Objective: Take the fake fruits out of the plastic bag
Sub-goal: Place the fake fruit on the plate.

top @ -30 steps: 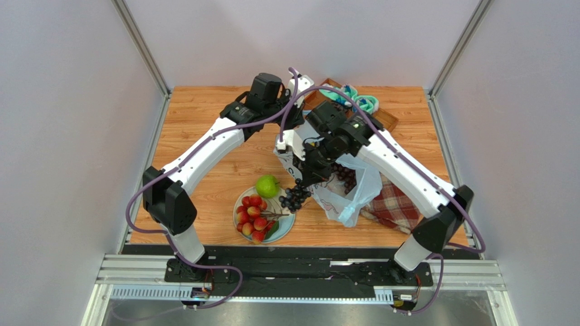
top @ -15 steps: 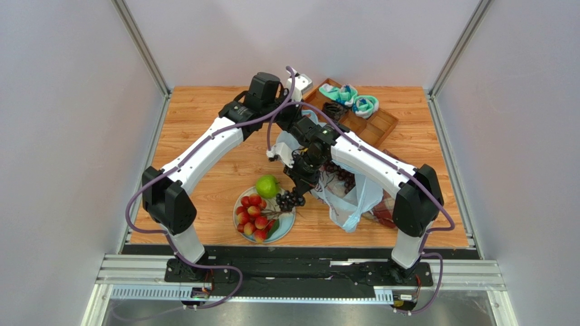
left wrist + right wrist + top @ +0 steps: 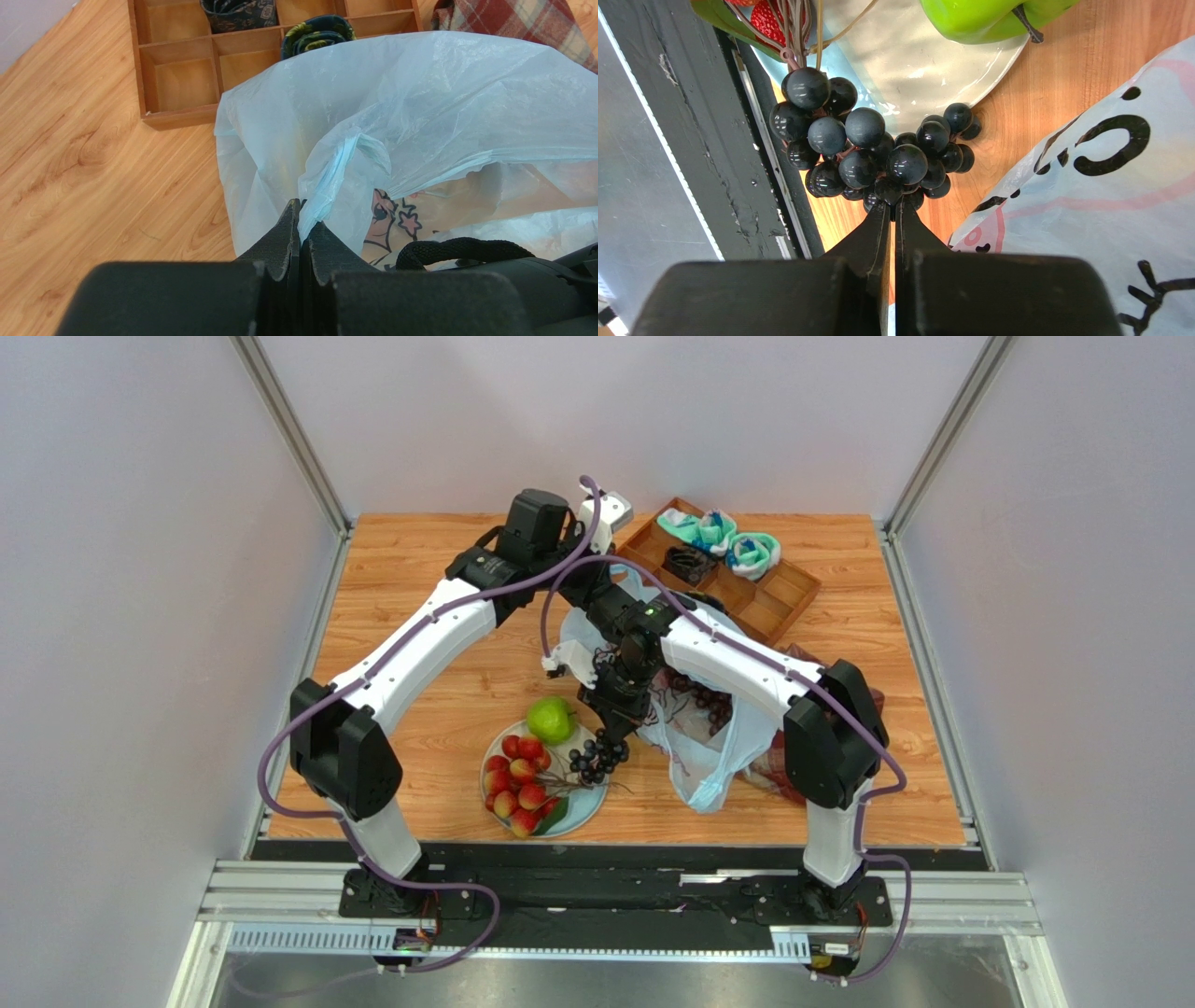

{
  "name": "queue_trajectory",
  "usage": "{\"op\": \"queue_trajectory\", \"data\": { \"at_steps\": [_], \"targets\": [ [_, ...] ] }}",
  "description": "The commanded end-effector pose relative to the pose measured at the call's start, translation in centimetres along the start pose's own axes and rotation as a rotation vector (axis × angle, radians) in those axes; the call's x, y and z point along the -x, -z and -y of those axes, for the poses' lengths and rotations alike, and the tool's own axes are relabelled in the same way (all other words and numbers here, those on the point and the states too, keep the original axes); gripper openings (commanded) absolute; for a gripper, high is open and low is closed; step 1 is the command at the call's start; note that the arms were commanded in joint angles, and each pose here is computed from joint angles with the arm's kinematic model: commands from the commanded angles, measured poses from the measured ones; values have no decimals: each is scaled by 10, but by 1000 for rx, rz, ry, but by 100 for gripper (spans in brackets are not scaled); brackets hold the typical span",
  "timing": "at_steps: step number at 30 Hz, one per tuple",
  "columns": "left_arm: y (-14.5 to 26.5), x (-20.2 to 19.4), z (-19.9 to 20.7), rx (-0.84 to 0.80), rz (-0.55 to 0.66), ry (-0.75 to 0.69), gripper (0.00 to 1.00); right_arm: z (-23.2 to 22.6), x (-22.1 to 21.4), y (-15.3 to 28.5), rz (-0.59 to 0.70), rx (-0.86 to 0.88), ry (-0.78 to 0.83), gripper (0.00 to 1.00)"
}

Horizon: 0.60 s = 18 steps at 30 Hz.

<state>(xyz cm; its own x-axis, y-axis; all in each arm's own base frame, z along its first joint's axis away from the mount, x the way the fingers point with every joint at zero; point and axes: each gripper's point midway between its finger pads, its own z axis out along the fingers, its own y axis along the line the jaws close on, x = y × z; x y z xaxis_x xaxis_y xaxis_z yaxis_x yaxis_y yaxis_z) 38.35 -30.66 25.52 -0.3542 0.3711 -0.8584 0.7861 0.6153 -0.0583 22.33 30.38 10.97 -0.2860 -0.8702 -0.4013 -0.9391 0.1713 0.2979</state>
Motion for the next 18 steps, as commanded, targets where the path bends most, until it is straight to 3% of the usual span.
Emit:
{"op": "queue_trajectory", "data": {
  "at_steps": [1,6,18],
  "targets": [
    [23,32,27,-61,89,-32,0,7,21,23,90,-40,87,0],
    [27,34,28,-59,92,-33,0,0,20,49,121,-76,268,0],
    [36,29,28,-44,80,-53,0,21,31,45,156,-172,573,0]
  ]
}}
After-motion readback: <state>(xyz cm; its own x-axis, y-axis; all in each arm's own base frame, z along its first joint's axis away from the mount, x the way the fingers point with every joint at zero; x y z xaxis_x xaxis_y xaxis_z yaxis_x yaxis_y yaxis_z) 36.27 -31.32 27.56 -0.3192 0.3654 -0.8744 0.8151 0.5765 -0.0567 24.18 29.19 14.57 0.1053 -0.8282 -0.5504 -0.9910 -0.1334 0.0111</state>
